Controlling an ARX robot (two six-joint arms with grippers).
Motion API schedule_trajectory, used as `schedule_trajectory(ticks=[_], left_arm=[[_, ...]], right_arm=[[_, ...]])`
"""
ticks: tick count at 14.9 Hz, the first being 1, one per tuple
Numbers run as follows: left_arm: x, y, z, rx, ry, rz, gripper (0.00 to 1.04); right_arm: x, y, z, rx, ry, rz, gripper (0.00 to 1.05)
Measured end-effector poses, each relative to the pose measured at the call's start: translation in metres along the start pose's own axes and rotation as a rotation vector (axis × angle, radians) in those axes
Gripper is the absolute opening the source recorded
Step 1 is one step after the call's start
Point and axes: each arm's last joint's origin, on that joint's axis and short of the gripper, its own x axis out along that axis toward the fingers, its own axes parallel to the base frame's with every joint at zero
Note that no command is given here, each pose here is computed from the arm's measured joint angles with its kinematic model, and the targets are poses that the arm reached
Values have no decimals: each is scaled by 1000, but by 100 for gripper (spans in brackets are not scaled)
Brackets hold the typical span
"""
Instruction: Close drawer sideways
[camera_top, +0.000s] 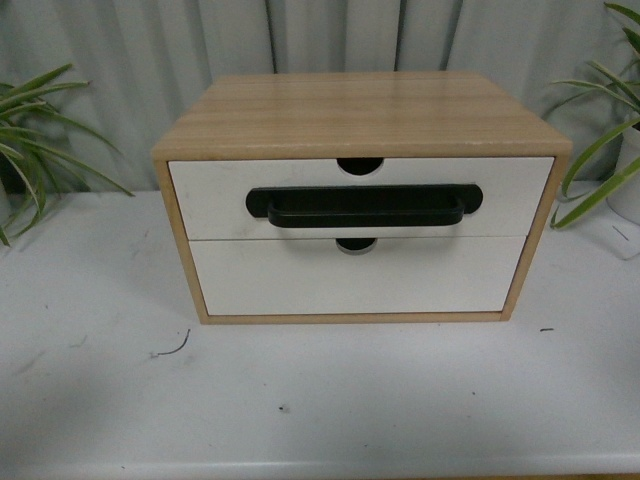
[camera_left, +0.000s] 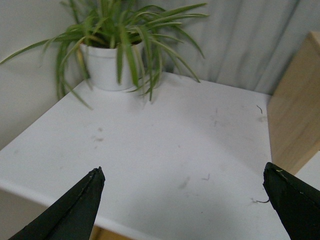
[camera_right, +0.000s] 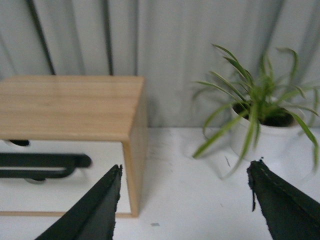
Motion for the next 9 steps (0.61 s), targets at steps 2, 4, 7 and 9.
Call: schedule_trajectory(ticks=[2, 4, 7, 9], left_arm=[[-18, 19, -3, 23, -154, -112, 84], [-31, 9, -11, 102, -148, -344, 62], [-37, 2, -17, 128, -181, -353, 37], [-38, -2, -20, 128, -177, -358, 17]], right_arm=[[-21, 1, -22, 10, 33, -41, 60], [-35, 2, -32, 10, -3, -44, 37], [-41, 2, -39, 13, 2, -48, 13], [-46, 2, -44, 14, 9, -48, 2]])
